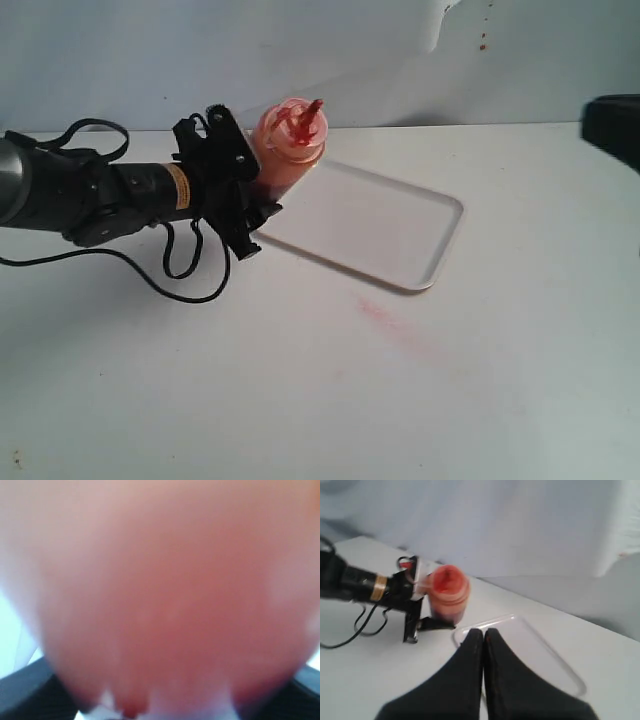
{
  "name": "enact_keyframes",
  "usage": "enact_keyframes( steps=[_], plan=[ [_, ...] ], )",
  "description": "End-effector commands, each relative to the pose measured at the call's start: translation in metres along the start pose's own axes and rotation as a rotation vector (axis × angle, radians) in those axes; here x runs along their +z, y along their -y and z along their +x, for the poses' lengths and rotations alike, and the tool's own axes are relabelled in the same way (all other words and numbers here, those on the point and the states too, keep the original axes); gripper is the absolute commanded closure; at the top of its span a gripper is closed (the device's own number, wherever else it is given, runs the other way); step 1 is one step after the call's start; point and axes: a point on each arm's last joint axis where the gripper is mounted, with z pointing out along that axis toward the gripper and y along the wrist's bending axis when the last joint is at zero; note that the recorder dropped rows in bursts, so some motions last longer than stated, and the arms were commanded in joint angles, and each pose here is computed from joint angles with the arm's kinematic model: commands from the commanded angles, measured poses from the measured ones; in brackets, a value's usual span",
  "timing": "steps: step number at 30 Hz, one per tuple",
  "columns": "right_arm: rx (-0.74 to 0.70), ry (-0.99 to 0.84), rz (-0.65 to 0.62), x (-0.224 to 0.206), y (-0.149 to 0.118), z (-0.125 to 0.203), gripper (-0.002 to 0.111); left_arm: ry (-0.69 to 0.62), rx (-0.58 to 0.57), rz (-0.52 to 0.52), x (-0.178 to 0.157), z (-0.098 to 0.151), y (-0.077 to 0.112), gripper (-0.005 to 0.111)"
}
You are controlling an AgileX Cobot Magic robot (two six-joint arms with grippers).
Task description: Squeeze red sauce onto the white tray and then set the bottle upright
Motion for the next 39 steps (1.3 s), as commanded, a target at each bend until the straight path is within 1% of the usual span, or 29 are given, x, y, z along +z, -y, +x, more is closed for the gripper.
enact_keyframes(
  steps=[1, 3, 5, 7, 10, 11, 14, 18, 21, 23, 24, 28, 30, 33, 36, 39],
  plan=[
    [-0.189, -0.058, -0.120, 0.054, 0.009, 0.003, 0.108, -0.082, 0.003, -0.024, 0.001, -0.015, -0.008, 0.107],
    [-0.140, -0.104, -0.113, 0.083, 0.019, 0.014, 0.108, -0.073, 0.001, -0.023, 0.001, -0.016, -0.007, 0.107],
    [-0.140, -0.142, -0.125, 0.100, 0.025, 0.021, 0.108, -0.072, 0.005, -0.026, 0.001, -0.018, -0.008, 0.107],
    [-0.158, -0.164, -0.141, 0.111, 0.029, 0.025, 0.108, -0.072, 0.013, -0.028, 0.001, -0.019, -0.008, 0.107],
    [-0.224, -0.183, -0.197, 0.130, 0.034, 0.030, 0.108, -0.073, 0.080, -0.025, 0.001, -0.019, -0.008, 0.107],
    [-0.261, -0.174, -0.230, 0.136, 0.034, 0.029, 0.108, -0.073, 0.092, -0.025, 0.001, -0.019, -0.008, 0.107],
    [-0.293, -0.150, -0.296, 0.149, 0.036, 0.024, 0.108, -0.074, 0.151, -0.023, 0.001, -0.019, -0.008, 0.107],
    [-0.330, -0.125, -0.280, 0.165, 0.036, 0.009, 0.108, -0.088, 0.222, -0.018, 0.001, -0.017, -0.008, 0.107],
    [-0.438, -0.113, -0.335, 0.178, 0.020, -0.001, 0.099, -0.110, 0.303, -0.010, 0.001, -0.015, -0.008, 0.107],
    [-0.532, -0.102, -0.327, 0.187, 0.008, -0.011, 0.089, -0.084, 0.321, -0.015, 0.001, -0.018, -0.008, 0.107],
    [-0.563, -0.097, -0.287, 0.191, 0.006, -0.017, 0.084, -0.068, 0.321, -0.018, 0.001, -0.019, -0.008, 0.107],
    [-0.646, -0.067, -0.089, 0.204, 0.001, -0.040, 0.056, -0.027, 0.325, -0.041, 0.002, -0.027, -0.014, 0.107],
    [-0.674, -0.071, -0.058, 0.209, -0.005, -0.041, 0.044, -0.018, 0.323, -0.054, 0.002, -0.031, -0.018, 0.107],
    [-0.770, -0.082, -0.113, 0.217, -0.024, -0.034, 0.037, -0.014, 0.314, -0.063, 0.002, -0.033, -0.020, 0.107],
    [-0.842, -0.086, -0.157, 0.225, -0.044, -0.027, 0.037, -0.014, 0.306, -0.066, 0.002, -0.033, -0.020, 0.107],
    [-0.864, -0.093, -0.111, 0.233, -0.057, -0.023, 0.037, -0.016, 0.306, -0.065, 0.002, -0.033, -0.020, 0.107]
  ],
)
